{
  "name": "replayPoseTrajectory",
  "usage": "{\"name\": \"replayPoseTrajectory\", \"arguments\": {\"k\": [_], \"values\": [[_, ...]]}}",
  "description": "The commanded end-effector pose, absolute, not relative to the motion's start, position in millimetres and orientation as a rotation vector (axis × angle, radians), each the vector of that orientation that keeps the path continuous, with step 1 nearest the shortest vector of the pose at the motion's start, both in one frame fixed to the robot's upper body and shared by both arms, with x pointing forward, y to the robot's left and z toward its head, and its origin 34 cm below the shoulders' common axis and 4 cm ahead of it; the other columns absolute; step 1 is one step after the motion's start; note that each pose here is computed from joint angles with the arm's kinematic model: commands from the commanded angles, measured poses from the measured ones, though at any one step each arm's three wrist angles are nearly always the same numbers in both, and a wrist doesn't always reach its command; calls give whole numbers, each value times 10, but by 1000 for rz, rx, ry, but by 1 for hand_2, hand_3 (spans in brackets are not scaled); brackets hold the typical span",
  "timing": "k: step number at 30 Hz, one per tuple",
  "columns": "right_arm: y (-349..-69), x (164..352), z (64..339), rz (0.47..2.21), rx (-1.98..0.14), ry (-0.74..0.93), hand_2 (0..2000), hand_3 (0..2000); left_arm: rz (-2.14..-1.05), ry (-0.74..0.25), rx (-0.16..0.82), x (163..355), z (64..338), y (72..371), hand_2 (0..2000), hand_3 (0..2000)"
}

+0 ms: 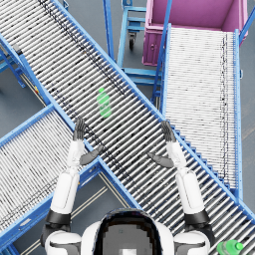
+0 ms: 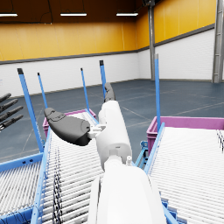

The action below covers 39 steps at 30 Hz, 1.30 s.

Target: Pick up the oil and place it on the left assembly line, put the cola on the right, and keep Sprite still

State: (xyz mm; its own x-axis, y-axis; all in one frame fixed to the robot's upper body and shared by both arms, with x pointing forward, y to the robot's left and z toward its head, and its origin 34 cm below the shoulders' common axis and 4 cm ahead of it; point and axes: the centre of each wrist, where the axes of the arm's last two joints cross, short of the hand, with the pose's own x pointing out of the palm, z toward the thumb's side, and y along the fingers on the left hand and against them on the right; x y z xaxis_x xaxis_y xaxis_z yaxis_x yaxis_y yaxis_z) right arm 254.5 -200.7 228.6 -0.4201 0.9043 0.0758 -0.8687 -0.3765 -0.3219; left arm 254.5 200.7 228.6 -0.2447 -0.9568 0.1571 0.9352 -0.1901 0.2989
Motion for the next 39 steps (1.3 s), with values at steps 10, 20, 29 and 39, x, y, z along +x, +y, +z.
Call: {"name": "replayPoseTrajectory", "arguments": {"k": [10, 20, 29, 39], "values": [[-2007, 2545, 2286, 1971, -134, -376, 0, 0, -1777, -388, 74, 2545, 2286, 2007, 0, 0], [-2007, 2545, 2286, 1971, -134, -376, 0, 0, -1777, -388, 74, 2545, 2286, 2007, 0, 0], [-2007, 2545, 2286, 1971, -134, -376, 0, 0, -1777, -388, 74, 2545, 2286, 2007, 0, 0], [-2007, 2545, 2286, 1971, -134, -376, 0, 0, -1777, -388, 74, 2545, 2286, 2007, 0, 0]]}}
